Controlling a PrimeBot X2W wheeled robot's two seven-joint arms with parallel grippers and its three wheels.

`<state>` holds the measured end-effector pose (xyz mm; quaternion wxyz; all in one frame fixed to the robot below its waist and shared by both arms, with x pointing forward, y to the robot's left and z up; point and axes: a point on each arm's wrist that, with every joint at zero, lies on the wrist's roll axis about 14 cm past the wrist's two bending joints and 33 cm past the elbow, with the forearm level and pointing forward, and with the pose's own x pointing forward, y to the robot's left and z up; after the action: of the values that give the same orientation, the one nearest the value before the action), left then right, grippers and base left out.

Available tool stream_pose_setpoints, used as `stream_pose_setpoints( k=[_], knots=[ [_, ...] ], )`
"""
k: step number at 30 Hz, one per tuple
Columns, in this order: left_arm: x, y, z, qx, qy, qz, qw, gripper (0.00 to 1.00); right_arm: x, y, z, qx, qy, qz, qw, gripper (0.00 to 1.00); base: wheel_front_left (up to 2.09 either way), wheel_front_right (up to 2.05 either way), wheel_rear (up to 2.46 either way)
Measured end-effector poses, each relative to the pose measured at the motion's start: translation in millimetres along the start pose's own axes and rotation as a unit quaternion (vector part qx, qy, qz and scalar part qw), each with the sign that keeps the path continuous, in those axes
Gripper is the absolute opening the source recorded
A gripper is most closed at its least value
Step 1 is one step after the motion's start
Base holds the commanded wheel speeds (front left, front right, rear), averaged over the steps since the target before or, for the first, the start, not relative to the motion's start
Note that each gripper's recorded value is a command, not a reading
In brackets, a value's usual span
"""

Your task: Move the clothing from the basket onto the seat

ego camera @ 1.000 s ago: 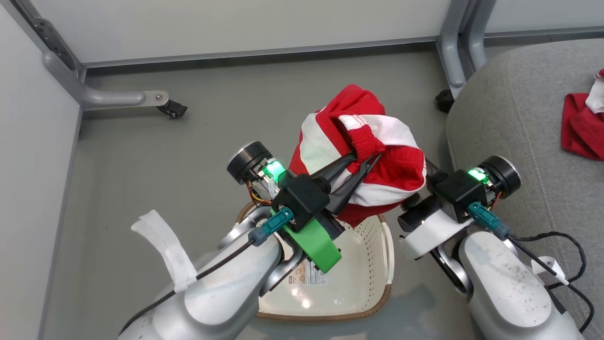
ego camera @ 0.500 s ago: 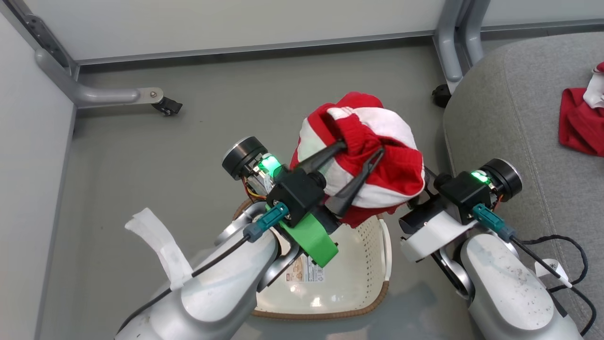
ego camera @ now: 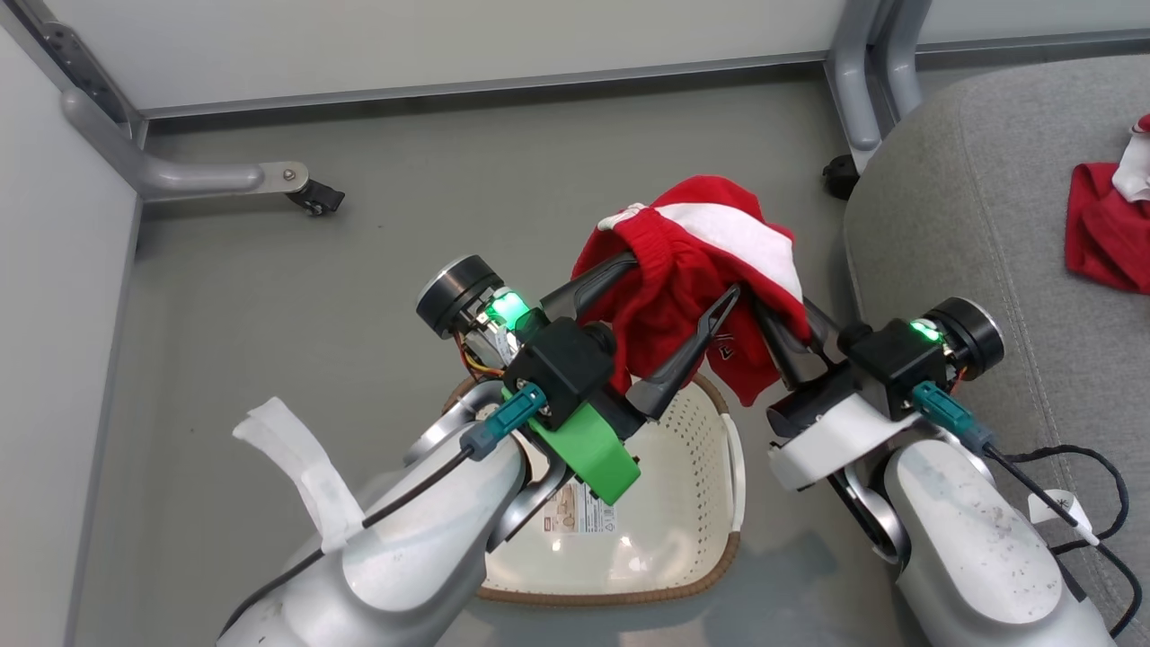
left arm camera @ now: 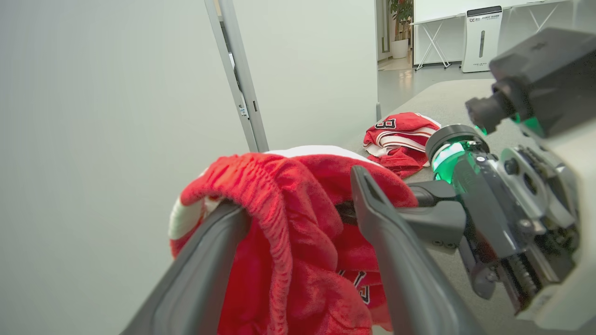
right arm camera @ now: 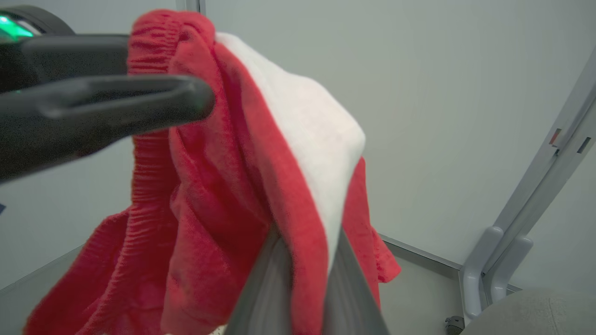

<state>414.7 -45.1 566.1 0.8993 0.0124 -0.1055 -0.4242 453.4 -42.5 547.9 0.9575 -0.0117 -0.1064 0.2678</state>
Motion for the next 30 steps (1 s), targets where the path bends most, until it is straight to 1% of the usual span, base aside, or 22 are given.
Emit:
stream_pose_setpoints(
  k=[7, 14, 21, 30],
  knots=[
    [-1, -5, -7, -0.004, 0.009, -0.006, 1.0, 1.0, -3, -24, 8, -0.002, -0.011, -0.037, 0.999, 0.0, 0.0, 0.0, 0.0],
    [0, -11, -18, -0.013, 0.018, -0.017, 1.0, 1.0, -11, -55, 16, -0.009, -0.023, -0.086, 0.996, 0.0, 0.0, 0.0, 0.0],
    [7, -17, -29, -0.021, 0.024, -0.034, 0.999, 1.0, -29, -95, 22, -0.021, -0.03, -0.147, 0.989, 0.0, 0.0, 0.0, 0.0],
    [20, -31, -40, -0.029, 0.027, -0.068, 0.997, 1.0, -54, -117, 23, -0.025, -0.025, -0.194, 0.98, 0.0, 0.0, 0.0, 0.0]
  ],
)
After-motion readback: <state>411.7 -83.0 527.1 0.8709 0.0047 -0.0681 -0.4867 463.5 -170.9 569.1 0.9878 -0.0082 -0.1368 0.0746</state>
